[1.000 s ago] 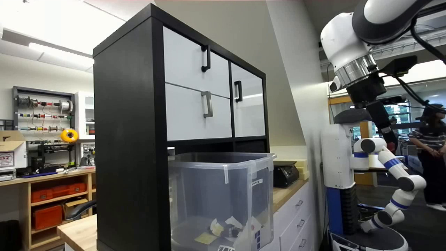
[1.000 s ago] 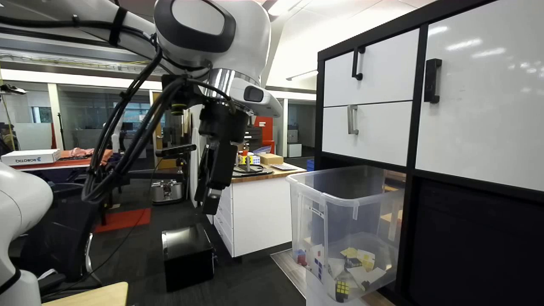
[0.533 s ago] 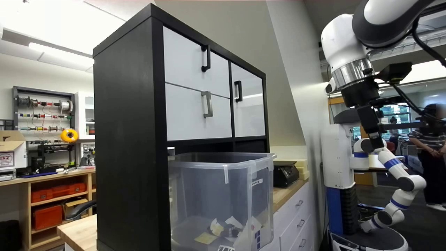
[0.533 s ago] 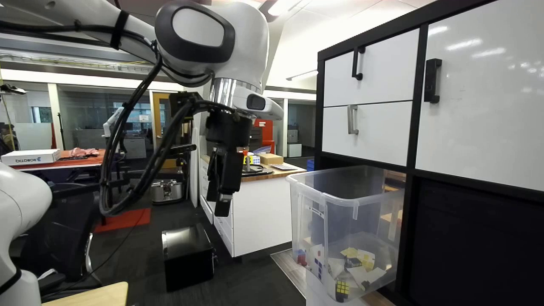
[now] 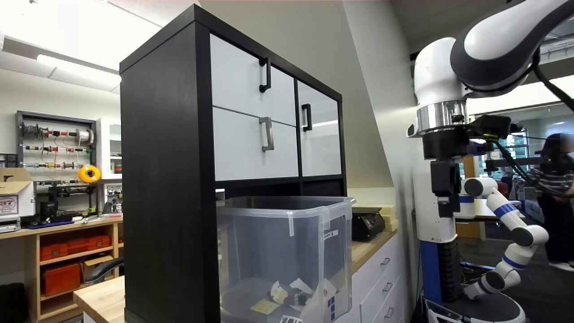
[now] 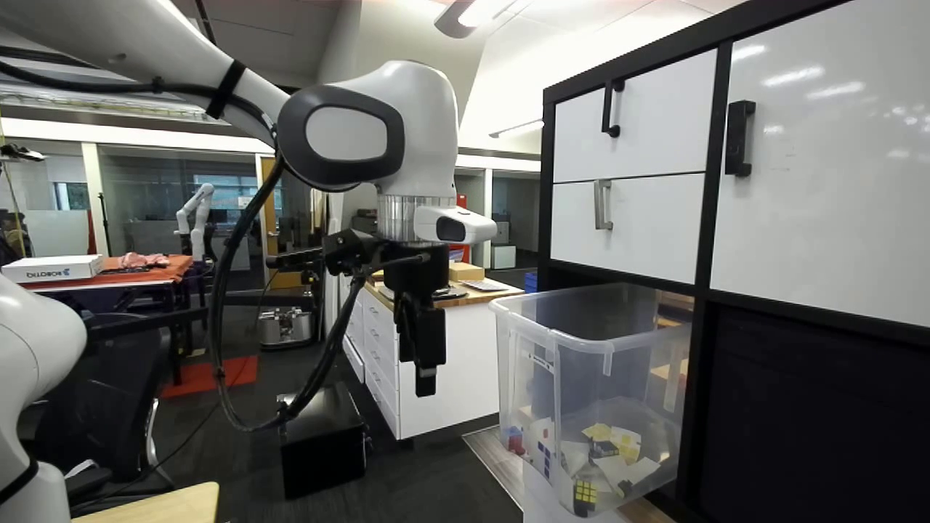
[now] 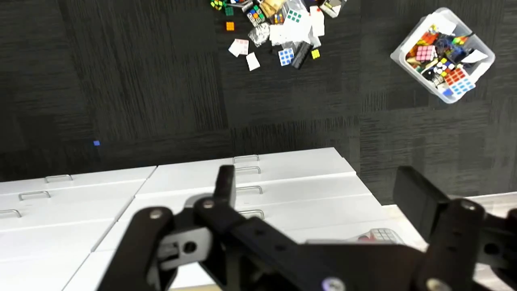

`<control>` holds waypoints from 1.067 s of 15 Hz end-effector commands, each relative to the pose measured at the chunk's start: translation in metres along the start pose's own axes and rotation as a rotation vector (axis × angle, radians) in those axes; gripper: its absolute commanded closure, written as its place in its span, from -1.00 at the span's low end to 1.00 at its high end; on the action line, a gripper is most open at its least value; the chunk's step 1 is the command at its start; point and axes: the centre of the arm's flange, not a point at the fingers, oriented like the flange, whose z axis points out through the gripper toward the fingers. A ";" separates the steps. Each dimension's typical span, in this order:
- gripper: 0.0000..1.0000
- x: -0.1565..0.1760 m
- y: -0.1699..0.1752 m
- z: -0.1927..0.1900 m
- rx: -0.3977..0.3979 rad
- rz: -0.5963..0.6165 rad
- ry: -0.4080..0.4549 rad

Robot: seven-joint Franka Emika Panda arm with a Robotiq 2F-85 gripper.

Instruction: Push the box under the cabinet

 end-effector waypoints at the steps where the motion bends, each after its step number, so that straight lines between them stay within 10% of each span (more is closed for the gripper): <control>1: -1.00 0.016 -0.015 0.028 0.026 0.013 0.075; 16: -1.00 0.098 -0.056 0.073 0.058 -0.053 0.269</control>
